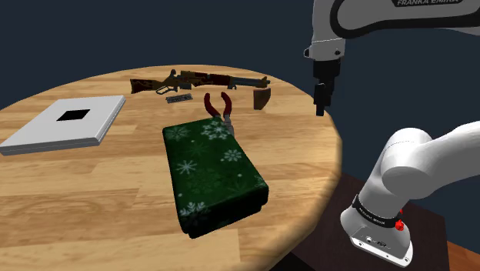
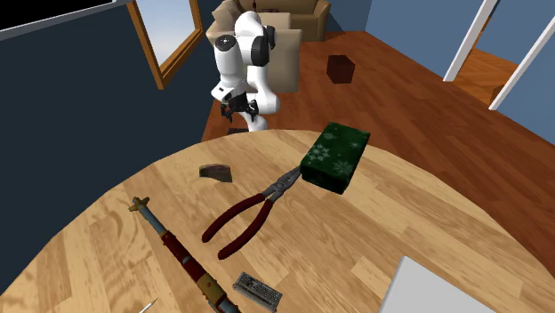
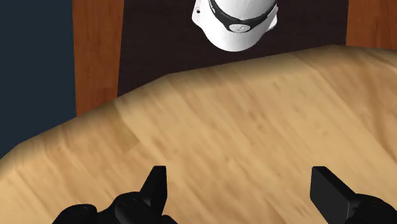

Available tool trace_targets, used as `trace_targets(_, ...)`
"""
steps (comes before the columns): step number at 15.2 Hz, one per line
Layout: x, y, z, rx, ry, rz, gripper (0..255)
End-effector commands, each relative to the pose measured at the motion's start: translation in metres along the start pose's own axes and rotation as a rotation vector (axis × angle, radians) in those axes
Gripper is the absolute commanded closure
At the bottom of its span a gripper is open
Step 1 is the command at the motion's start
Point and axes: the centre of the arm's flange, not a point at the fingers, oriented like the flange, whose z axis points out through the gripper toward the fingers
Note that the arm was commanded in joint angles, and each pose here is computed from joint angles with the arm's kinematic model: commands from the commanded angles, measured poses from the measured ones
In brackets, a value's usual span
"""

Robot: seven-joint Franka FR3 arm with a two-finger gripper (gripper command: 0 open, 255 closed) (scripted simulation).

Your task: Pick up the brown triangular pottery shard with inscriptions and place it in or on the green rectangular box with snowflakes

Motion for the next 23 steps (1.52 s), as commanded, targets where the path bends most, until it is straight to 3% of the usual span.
trace_targets(1,0.000,0.000,0.000,0.000,0.000,0.000,0)
trace_targets(12,0.111,0.060,-0.023,-0.078,0.060,-0.609,0)
trace_targets(23,0.233,0.044,-0.054,-0.155,0.119,-1.213,0)
